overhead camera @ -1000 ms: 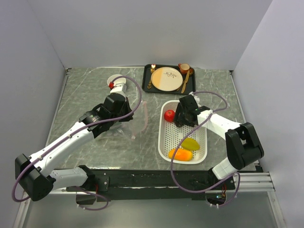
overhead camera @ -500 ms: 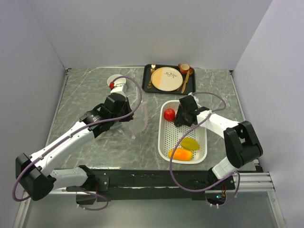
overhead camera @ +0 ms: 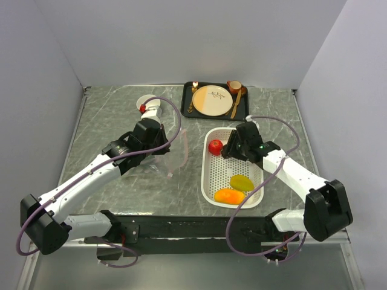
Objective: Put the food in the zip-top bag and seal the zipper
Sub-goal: Pick up the fake fruit from the bin.
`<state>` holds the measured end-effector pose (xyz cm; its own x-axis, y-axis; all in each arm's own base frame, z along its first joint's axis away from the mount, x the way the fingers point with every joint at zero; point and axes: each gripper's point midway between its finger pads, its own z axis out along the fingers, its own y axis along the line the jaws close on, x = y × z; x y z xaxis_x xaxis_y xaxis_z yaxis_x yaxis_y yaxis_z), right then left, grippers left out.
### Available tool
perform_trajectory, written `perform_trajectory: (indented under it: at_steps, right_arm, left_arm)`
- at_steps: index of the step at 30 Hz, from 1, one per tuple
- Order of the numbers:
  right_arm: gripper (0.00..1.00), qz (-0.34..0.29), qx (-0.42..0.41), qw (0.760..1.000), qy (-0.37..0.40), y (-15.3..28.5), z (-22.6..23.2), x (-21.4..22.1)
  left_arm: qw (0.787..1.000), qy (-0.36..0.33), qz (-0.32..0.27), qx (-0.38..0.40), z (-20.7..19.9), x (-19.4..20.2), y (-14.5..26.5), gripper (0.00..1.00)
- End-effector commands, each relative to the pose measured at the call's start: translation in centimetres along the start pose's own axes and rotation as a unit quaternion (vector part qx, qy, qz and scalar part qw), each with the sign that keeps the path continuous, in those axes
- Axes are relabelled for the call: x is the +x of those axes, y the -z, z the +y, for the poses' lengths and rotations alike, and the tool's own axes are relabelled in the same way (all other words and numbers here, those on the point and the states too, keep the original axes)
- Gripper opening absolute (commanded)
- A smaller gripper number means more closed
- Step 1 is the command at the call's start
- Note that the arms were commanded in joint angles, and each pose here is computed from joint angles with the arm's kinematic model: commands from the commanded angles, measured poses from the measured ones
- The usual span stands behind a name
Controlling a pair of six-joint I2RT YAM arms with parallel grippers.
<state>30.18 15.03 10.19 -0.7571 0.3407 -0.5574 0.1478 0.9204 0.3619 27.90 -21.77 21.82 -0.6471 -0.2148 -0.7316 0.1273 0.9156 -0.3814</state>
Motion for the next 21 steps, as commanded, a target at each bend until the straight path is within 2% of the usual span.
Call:
perform_trajectory:
  at_steps: [1, 13, 21]
  right_arm:
    - [0.37, -0.028, -0.052, 0.998, 0.020, 2.7, 3.0, -2.4]
    - [0.39, -0.010, -0.216, 0.973, 0.076, 6.7, 14.5, -0.4]
    - [0.40, 0.013, -0.244, 0.964, 0.107, 6.2, 18.0, 1.4]
  left_arm:
    - [1.000, 0.002, -0.020, 0.023, -1.2, -1.2, 0.1, 0.01]
    - [0.999, 0.001, -0.013, 0.030, -1.6, -1.1, -0.2, 0.01]
    - [0.999, 0.002, -0.009, 0.035, -1.7, -0.7, -0.3, 0.01]
